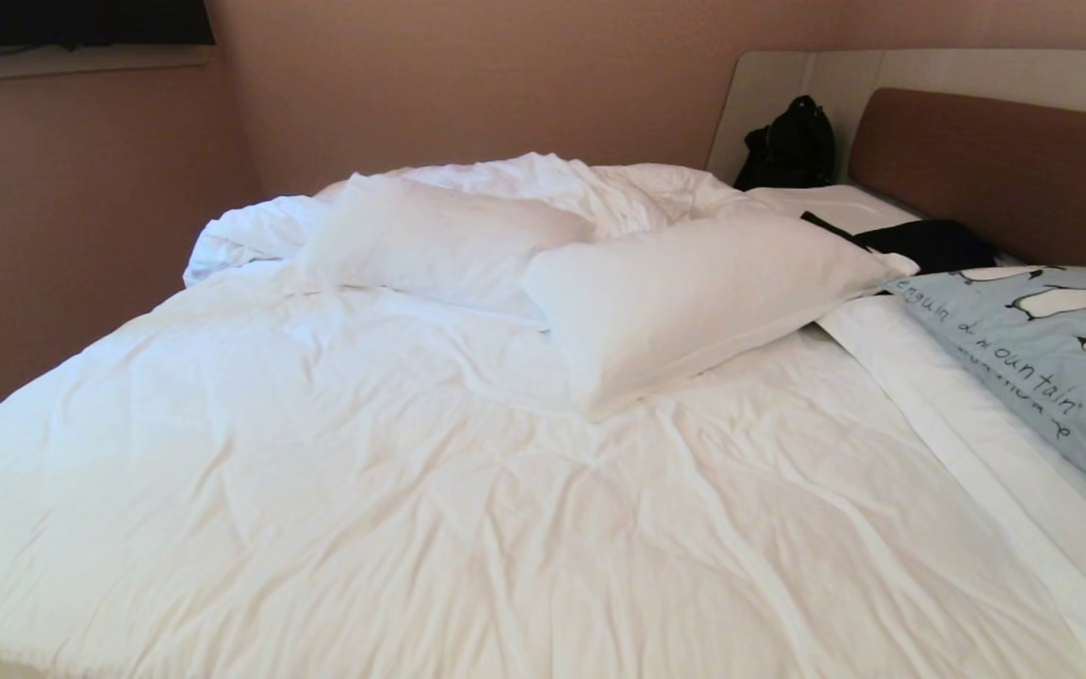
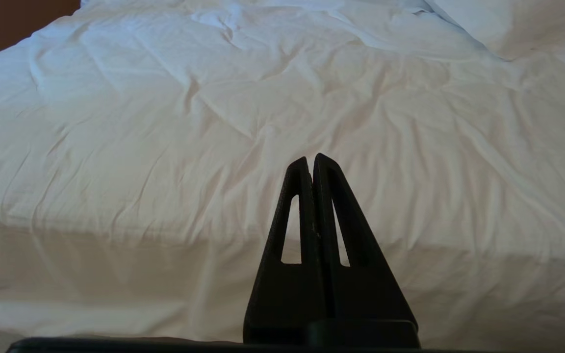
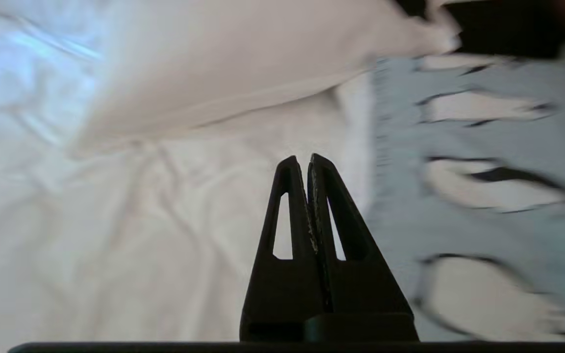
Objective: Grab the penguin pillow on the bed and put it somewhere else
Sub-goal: Pick up the pillow
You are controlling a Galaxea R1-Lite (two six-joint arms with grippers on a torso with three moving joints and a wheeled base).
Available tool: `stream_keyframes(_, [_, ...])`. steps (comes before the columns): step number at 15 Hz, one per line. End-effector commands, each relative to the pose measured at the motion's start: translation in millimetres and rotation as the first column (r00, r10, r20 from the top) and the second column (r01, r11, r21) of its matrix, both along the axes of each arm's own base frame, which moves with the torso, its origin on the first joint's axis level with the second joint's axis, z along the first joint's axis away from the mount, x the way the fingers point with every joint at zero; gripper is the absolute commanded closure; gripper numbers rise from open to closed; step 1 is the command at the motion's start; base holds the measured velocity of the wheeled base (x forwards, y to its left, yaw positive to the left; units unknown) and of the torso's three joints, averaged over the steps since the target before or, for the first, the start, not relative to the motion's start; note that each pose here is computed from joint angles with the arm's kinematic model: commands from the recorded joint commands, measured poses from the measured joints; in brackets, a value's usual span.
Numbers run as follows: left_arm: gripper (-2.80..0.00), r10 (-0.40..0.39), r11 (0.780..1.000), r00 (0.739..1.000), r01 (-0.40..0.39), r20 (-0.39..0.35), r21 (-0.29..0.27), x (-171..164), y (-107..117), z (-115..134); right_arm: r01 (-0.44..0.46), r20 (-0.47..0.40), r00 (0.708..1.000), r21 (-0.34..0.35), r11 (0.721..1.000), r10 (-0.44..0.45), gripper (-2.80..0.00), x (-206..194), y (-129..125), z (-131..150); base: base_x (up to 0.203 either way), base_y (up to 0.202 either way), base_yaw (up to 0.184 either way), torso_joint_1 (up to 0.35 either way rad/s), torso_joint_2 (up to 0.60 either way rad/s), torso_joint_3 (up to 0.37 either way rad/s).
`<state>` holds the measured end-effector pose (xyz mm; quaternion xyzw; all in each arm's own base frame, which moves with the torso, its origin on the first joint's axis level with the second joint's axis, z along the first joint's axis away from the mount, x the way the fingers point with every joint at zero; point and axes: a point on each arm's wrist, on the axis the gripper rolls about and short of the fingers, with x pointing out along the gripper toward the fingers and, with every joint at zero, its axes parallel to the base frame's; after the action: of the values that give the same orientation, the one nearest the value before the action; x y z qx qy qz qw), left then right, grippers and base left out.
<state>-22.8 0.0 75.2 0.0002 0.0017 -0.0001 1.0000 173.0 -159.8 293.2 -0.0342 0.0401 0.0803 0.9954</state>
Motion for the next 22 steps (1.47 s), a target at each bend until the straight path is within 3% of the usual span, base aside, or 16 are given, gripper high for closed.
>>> stream_keyframes(1, [0.00,0.000,1.000,1.000,0.000,0.000,0.000,0.0,0.0,0.0,0.735,-0.458,0.678,0.403,0.545,-0.576,0.00,-10.6,29.5,-25.2,0.000,0.000,0.000,0.000,0.00,0.000])
stream_keyframes(3, [0.00,0.000,1.000,1.000,0.000,0.000,0.000,0.0,0.0,0.0,0.731,-0.576,0.669,0.397,0.555,-0.469,0.00,-24.2,63.9,-29.7,0.000,0.000,0.000,0.000,0.00,0.000])
stream_keyframes(5, [0.00,0.000,1.000,1.000,0.000,0.000,0.000,0.0,0.0,0.0,0.691,-0.630,0.683,0.394,0.606,-0.369,0.00,-49.1,93.9,-27.7,0.000,0.000,0.000,0.000,0.00,0.000])
stream_keyframes(9, [0.00,0.000,1.000,1.000,0.000,0.000,0.000,0.0,0.0,0.0,0.450,-0.608,0.778,0.366,0.815,-0.156,0.00,-115.7,140.5,-27.8,0.000,0.000,0.000,0.000,0.00,0.000])
stream_keyframes(11, [0.00,0.000,1.000,1.000,0.000,0.000,0.000,0.0,0.0,0.0,0.311,-0.559,0.825,0.327,0.892,-0.083,0.00,-145.2,157.4,-39.6,0.000,0.000,0.000,0.000,0.00,0.000])
stream_keyframes(13, [0.00,0.000,1.000,1.000,0.000,0.000,0.000,0.0,0.0,0.0,0.185,-0.507,0.862,0.286,0.940,-0.015,0.00,-170.5,171.3,-58.5,0.000,0.000,0.000,0.000,0.00,0.000])
stream_keyframes(18, [0.00,0.000,1.000,1.000,0.000,0.000,0.000,0.0,0.0,0.0,-0.058,-0.362,0.921,0.238,0.969,0.144,0.00,-218.7,187.8,-85.6,0.000,0.000,0.000,0.000,0.00,0.000])
stream_keyframes(21, [0.00,0.000,1.000,1.000,0.000,0.000,0.000,0.0,0.0,0.0,-0.282,-0.247,0.914,0.188,0.941,0.323,0.00,-251.0,179.1,-89.4,0.000,0.000,0.000,0.000,0.00,0.000])
stream_keyframes(22, [0.00,0.000,1.000,1.000,0.000,0.000,0.000,0.0,0.0,0.0,-0.297,-0.209,0.920,0.176,0.938,0.331,0.00,-260.7,175.8,-91.0,0.000,0.000,0.000,0.000,0.00,0.000])
